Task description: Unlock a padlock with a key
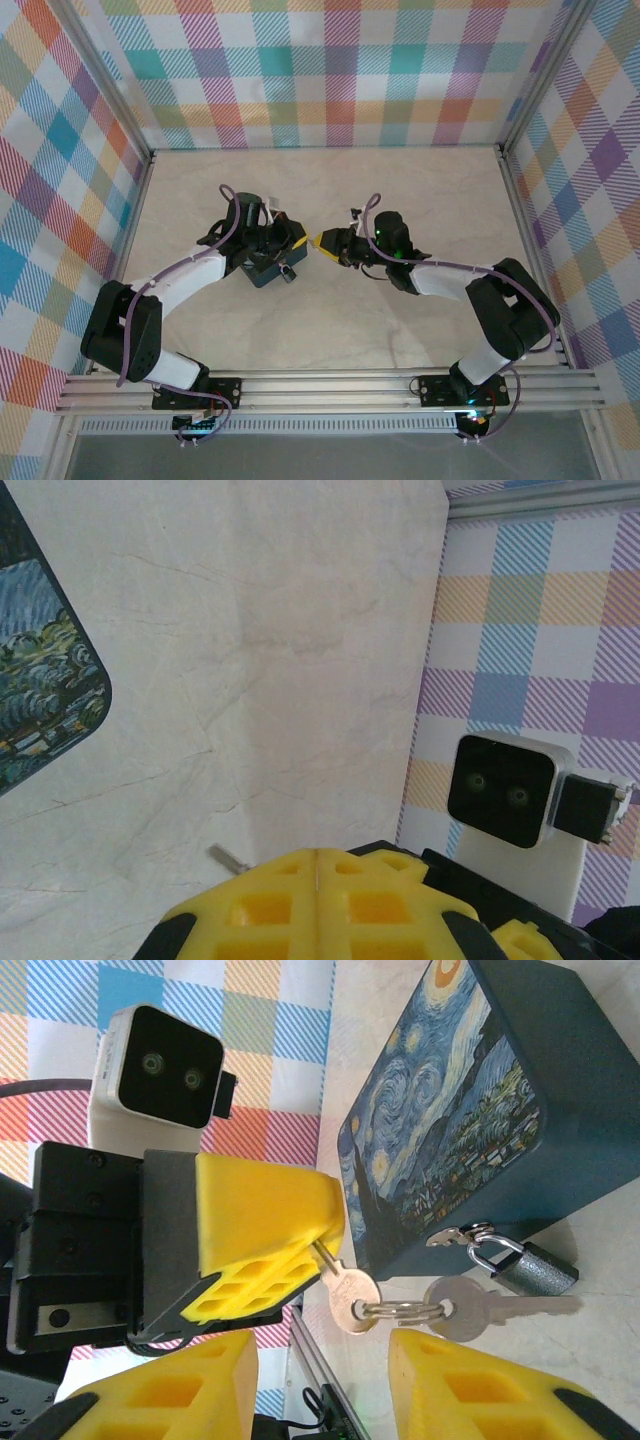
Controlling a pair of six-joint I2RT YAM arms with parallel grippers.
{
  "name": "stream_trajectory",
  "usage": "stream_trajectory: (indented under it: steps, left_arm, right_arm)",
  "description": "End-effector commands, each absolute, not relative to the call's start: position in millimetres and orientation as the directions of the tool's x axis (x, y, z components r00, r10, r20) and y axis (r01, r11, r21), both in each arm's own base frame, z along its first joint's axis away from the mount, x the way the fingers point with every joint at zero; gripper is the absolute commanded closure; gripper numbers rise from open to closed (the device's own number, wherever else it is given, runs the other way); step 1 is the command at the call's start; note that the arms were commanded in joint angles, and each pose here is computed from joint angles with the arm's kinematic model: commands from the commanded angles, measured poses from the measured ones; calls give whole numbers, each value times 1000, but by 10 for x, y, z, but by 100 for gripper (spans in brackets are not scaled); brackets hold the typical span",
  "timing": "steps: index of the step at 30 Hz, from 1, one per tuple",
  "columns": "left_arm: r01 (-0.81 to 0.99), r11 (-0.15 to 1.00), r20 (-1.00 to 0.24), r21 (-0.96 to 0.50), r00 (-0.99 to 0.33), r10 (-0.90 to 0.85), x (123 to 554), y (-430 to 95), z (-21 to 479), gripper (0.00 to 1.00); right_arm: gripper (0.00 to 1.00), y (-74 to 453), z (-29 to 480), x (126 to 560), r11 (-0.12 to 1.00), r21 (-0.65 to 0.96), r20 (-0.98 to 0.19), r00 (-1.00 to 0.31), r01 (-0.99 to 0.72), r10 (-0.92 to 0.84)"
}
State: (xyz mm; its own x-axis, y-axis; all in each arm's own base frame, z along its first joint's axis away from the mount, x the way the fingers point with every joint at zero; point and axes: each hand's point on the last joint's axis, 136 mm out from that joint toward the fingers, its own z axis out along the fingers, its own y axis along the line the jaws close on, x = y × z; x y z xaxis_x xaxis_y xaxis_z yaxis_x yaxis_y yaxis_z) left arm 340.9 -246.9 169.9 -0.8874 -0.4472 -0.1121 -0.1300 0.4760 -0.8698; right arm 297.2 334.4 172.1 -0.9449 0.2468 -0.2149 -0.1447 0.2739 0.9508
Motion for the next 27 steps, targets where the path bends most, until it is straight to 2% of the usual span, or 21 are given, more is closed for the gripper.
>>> stream_trajectory:
  steps: [1,15,27]
  left_arm:
    - [-101,443,-126,-891,-882,-454,3420,-2461,1831,100]
    - [-99,420,-115,-902,-883,-455,3379,-2470,1860,100]
    - [-97,413,-116,-906,-881,-460,3387,-2471,1883,100]
  right_arm:
    - [62,3426,1860,3063,239,956,-232,-937,-171,260]
    - [66,3491,1902,3128,201,965,-219,-938,-168,269]
    - [81,3499,1919,3142,173,973,-198,-939,-154,280]
